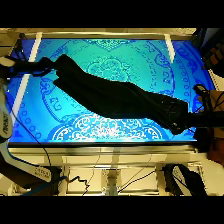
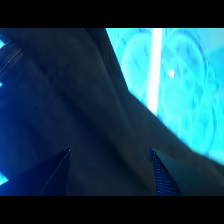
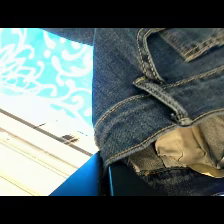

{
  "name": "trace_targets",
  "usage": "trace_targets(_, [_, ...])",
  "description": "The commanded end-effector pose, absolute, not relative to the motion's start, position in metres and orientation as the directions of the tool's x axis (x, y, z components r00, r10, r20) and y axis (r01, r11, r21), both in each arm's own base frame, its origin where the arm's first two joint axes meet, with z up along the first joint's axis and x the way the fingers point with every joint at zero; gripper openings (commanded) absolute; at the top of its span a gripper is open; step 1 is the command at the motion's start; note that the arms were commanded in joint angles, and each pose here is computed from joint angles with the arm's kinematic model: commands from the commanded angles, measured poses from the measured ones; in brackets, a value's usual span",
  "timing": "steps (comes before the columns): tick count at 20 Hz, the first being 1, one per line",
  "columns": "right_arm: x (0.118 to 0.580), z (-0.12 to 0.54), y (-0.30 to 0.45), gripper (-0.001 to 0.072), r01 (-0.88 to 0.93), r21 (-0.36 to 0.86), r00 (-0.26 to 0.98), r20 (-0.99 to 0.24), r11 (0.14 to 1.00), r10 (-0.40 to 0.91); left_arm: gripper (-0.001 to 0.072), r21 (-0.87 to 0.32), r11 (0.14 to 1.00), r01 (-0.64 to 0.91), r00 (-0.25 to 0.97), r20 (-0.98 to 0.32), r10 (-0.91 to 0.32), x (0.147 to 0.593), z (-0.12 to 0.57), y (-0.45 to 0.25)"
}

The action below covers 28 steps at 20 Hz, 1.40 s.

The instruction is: Fold the clothes and pants, and hang the long-sleeved shirts on hangers.

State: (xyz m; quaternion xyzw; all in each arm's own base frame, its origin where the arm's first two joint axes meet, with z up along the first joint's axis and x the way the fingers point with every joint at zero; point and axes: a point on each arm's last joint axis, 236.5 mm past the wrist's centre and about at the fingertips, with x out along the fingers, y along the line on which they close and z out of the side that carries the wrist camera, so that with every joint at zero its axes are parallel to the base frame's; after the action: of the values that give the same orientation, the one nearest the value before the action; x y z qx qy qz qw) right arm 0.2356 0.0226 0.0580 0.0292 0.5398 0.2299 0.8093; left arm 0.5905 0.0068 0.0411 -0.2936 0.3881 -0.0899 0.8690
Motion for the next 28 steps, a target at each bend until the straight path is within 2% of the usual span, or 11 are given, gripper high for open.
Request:
trace_targets(1, [0.23,0.052,0.025,0.0039,-0.34,0.299,0.306,-0.861,0.892,0.406,0.0586,-0.608,0.772,-0.187,0.783,-0.566,-0.257,0.634,0.014,0.015])
trace_targets(6, [0.237,0.053,0.02,0.0039,-0.332,0.277,0.336,-0.858,0.902,0.387,0.0586,-0.641,0.69,-0.336,0.764,-0.614,-0.199,0.637,-0.041,0.053])
trace_targets(11, [0.24,0.051,0.014,0.0038,-0.312,0.254,0.345,-0.867,0.915,0.358,0.0586,-0.626,0.677,-0.388,0.84,-0.543,-0.02,0.658,-0.049,0.105])
trace_targets(19, [0.249,0.053,0.008,0.0039,-0.279,0.239,0.383,-0.86,0.93,0.336,0.0586,-0.621,0.683,-0.385,0.806,-0.586,-0.079,0.671,-0.093,0.084])
trace_targets(23, [0.249,0.053,0.008,0.0038,-0.269,0.244,0.384,-0.86,0.932,0.336,0.0586,-0.615,0.7,-0.362,0.862,-0.507,0.001,0.689,-0.077,0.081])
trace_targets(26, [0.249,0.053,0.008,0.0039,-0.256,0.25,0.384,-0.86,0.934,0.335,0.0578,-0.608,0.717,-0.342,0.871,-0.491,-0.001,0.696,-0.084,0.062])
trace_targets(27, [0.249,0.053,0.008,0.0039,-0.256,0.25,0.384,-0.86,0.934,0.336,0.0537,-0.603,0.724,-0.335,0.875,-0.485,0.001,0.699,-0.084,0.061])
trace_targets(28, [0.249,0.053,0.008,0.0039,-0.256,0.25,0.384,-0.86,0.934,0.336,0.0396,-0.598,0.73,-0.331,0.881,-0.473,0.012,0.702,-0.082,0.062])
